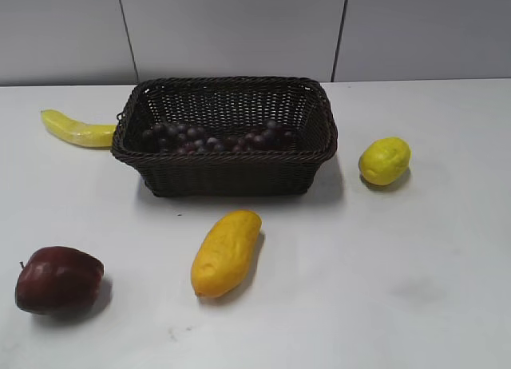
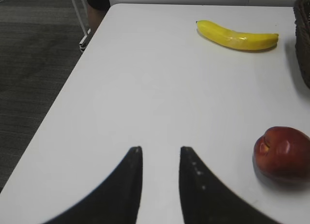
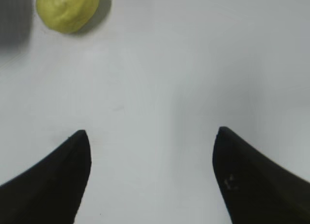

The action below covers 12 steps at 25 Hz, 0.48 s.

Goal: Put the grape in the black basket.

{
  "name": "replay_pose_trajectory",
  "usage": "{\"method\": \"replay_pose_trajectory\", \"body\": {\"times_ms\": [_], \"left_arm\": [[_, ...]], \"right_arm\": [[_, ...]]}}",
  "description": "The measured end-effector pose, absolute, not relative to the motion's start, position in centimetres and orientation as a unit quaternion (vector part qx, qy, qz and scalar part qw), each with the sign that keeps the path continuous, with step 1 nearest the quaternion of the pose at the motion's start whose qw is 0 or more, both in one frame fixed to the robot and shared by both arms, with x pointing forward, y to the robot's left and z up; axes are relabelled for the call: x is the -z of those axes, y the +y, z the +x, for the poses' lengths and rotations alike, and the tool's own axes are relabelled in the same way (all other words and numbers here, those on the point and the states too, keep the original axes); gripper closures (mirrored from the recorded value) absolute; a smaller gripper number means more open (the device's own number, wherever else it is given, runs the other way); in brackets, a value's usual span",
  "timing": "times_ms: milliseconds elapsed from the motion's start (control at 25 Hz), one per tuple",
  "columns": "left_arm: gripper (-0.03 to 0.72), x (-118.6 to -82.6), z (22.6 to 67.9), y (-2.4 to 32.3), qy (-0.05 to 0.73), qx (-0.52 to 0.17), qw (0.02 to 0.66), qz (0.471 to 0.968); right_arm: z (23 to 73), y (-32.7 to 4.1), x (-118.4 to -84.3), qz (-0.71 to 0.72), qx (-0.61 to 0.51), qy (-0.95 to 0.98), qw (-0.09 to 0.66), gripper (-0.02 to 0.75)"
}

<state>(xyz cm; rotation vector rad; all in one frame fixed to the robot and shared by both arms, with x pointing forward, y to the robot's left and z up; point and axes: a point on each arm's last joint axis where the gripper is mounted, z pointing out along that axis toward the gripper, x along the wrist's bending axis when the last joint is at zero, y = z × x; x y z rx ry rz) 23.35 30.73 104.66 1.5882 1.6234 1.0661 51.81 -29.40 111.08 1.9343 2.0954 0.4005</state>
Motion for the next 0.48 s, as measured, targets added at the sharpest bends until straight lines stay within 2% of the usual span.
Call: {"method": "replay_pose_trajectory", "body": {"times_ms": [480], "left_arm": [[0.45, -104.7, 23.4, 30.7, 0.615, -0.404, 0.311, 0.602]], "right_arm": [[38.2, -29.5, -106.8, 0.66, -0.153, 0.721, 0.146, 0.146]]}}
